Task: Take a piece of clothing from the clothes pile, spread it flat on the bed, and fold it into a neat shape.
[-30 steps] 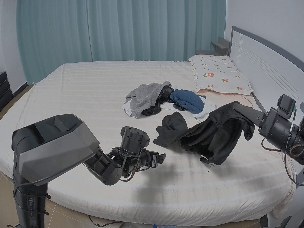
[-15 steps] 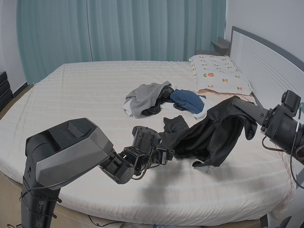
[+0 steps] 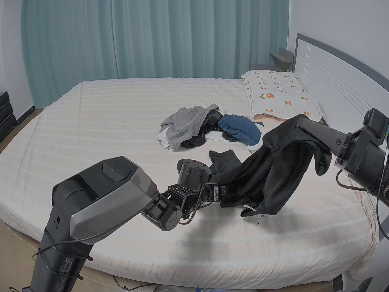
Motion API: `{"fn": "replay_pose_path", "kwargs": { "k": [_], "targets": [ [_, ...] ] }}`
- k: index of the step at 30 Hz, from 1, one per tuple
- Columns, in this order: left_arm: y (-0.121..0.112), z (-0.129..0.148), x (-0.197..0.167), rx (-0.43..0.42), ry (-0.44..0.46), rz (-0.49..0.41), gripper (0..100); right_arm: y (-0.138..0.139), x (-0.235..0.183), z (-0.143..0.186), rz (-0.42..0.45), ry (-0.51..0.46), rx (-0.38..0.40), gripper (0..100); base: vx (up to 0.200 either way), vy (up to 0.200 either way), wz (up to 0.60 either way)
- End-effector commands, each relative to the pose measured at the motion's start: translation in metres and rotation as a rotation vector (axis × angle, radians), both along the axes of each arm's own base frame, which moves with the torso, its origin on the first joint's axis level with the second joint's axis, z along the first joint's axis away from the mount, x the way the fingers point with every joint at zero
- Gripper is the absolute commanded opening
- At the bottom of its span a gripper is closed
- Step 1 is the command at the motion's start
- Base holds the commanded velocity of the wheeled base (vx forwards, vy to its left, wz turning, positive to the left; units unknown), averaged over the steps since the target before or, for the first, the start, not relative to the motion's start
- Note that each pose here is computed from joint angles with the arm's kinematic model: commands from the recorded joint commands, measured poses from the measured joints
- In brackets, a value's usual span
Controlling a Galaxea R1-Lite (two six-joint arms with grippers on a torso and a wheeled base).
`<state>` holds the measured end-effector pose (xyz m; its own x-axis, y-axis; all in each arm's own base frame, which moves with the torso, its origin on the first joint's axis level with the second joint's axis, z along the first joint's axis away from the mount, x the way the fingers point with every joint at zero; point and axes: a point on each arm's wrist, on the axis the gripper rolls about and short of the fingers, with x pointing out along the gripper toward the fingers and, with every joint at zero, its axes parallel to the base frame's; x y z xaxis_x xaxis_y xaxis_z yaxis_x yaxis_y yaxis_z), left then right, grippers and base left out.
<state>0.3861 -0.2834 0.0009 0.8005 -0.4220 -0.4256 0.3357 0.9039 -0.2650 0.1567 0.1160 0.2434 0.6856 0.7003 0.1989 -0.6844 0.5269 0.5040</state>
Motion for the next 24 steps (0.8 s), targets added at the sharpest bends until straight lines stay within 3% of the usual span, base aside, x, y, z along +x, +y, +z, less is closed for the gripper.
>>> {"fn": "replay_pose_path", "kwargs": {
  "k": [1, 5, 6, 12, 15, 19, 24],
  "targets": [
    [0.000, -0.013, 0.010, -0.011, -0.005, 0.015, 100, -0.003, 0.002, 0.008, -0.016, -0.023, 0.016, 0, 0.000, 0.000, 0.00],
    [0.001, -0.018, 0.019, -0.049, 0.002, 0.042, 100, -0.006, 0.006, 0.010, -0.024, -0.028, 0.016, 0, 0.000, 0.000, 0.00],
    [0.001, -0.019, 0.020, -0.074, 0.010, 0.048, 0, -0.007, 0.008, 0.008, -0.025, -0.021, 0.012, 0, 0.000, 0.000, 0.00],
    [0.002, -0.016, 0.023, -0.151, 0.042, 0.091, 0, -0.014, 0.015, 0.002, -0.040, -0.003, -0.004, 0, 0.000, 0.000, 0.00],
    [0.010, -0.016, 0.012, -0.126, 0.089, 0.104, 0, -0.018, 0.025, -0.006, -0.074, 0.029, -0.022, 0, 0.000, 0.000, 0.00],
    [0.022, 0.005, -0.004, -0.137, 0.111, 0.107, 0, -0.019, 0.038, -0.018, -0.106, 0.078, -0.048, 0, 0.000, 0.000, 0.00],
    [0.043, 0.068, -0.037, -0.223, 0.192, 0.108, 0, -0.017, 0.059, -0.051, -0.141, 0.191, -0.109, 0, 0.000, 0.000, 0.00]
  ]
}}
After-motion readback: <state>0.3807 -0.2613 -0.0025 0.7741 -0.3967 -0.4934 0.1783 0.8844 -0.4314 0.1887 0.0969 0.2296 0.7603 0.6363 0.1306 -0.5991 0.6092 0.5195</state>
